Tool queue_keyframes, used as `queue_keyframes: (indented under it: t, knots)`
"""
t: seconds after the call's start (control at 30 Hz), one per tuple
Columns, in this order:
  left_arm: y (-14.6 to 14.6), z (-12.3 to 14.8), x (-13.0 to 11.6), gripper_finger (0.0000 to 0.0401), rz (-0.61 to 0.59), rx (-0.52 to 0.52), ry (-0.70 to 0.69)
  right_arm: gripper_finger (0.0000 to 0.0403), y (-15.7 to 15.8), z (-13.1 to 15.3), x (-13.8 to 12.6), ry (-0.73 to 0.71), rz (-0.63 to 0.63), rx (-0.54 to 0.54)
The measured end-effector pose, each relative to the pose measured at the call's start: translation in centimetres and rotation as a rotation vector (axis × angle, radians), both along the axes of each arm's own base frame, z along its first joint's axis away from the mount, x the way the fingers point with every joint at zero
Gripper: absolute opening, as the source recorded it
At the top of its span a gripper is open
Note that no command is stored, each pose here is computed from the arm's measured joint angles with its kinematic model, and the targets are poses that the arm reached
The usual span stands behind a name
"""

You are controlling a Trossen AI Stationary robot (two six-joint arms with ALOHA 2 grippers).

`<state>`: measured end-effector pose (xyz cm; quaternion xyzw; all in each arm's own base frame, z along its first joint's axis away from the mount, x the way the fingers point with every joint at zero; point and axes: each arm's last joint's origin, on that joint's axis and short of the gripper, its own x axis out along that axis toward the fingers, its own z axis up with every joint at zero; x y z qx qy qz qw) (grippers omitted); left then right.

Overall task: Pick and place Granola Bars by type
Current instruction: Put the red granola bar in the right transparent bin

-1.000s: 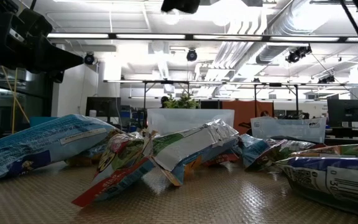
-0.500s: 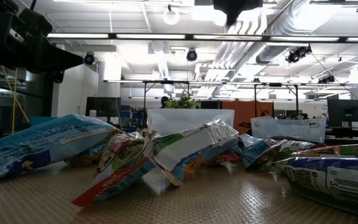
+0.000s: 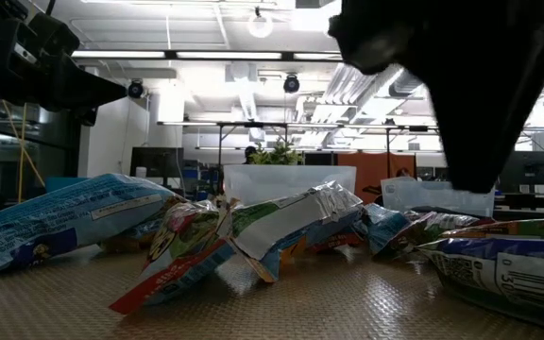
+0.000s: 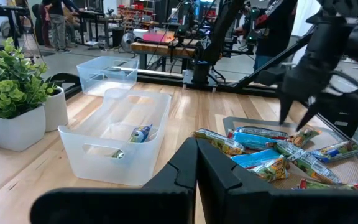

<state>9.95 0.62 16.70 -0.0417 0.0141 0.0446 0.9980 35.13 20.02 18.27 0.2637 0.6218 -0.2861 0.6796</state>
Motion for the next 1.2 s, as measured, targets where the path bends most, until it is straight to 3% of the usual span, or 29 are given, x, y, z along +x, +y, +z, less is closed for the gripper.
queue_keyframes:
  t: [0.53, 1.0, 1.2]
  knots:
    - [0.0, 0.0, 0.0, 0.0001, 0.000, 0.000, 0.000, 0.0140, -1.0, -0.2, -0.5, -0.015, -0.332, -0.117]
    - [0.0, 0.0, 0.0, 0.0001, 0.000, 0.000, 0.000, 0.0141, -1.6, -0.2, -0.4, -0.003, -0.445, -0.109]
    - [0.0, 0.0, 0.0, 0.0001, 0.000, 0.000, 0.000, 0.0175, -2.4, -0.2, 0.1, -0.013, -0.467, -0.111]
